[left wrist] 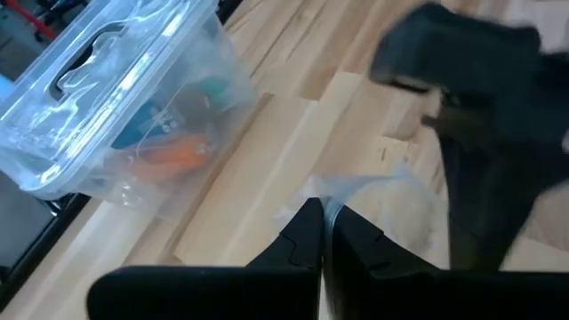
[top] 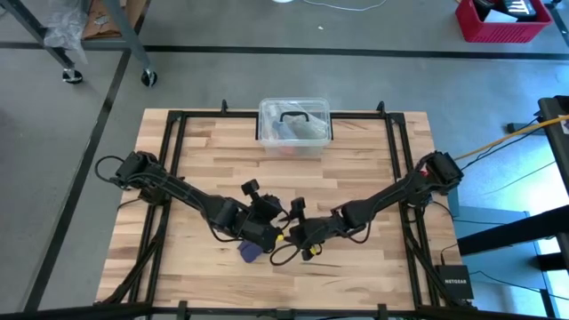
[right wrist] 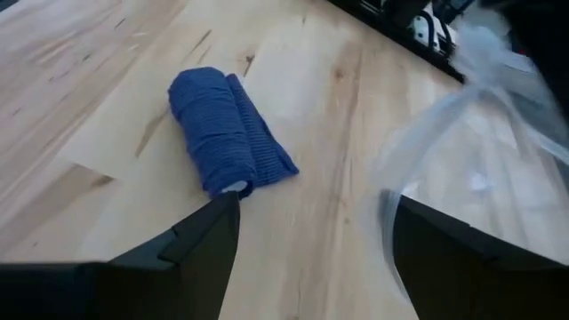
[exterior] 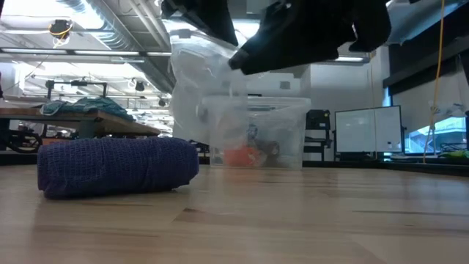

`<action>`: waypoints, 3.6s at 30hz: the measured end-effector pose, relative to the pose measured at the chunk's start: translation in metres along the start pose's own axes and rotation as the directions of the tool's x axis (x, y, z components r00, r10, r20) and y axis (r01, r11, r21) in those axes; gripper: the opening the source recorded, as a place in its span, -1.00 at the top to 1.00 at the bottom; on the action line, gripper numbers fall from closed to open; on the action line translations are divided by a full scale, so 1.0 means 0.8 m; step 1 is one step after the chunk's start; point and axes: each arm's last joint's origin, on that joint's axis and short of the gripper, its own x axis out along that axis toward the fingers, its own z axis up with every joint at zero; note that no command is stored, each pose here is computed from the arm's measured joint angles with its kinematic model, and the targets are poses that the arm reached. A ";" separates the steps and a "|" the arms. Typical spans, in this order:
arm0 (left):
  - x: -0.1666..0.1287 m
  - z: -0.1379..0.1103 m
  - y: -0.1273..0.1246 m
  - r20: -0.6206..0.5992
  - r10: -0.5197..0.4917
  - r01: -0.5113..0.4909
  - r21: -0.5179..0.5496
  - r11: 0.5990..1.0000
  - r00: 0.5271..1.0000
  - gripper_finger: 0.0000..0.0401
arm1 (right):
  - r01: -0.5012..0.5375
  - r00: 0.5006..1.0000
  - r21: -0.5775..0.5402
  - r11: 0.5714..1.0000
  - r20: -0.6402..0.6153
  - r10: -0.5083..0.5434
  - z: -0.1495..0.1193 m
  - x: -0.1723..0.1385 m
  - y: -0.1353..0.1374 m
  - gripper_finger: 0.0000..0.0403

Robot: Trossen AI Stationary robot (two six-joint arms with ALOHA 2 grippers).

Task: Roll bandage
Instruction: Open the transparent zip bag, then put the blue bandage into the transparent zip bag

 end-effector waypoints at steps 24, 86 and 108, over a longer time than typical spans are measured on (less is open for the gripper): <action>-0.047 -0.020 0.042 -0.114 0.097 -0.109 -0.108 0.988 0.989 0.99 | -0.204 0.972 0.137 0.969 0.147 0.183 0.000 -0.022 0.007 -0.35; -0.059 -0.005 0.018 0.030 -0.013 0.013 -0.010 1.000 0.999 0.99 | 0.236 0.968 -0.120 0.964 -0.061 -0.244 0.080 -0.143 -0.057 0.84; -0.052 0.001 0.020 0.043 -0.002 0.007 -0.132 0.991 0.999 0.99 | 0.147 0.932 -0.023 0.989 -0.333 -0.146 0.034 -0.081 -0.062 0.83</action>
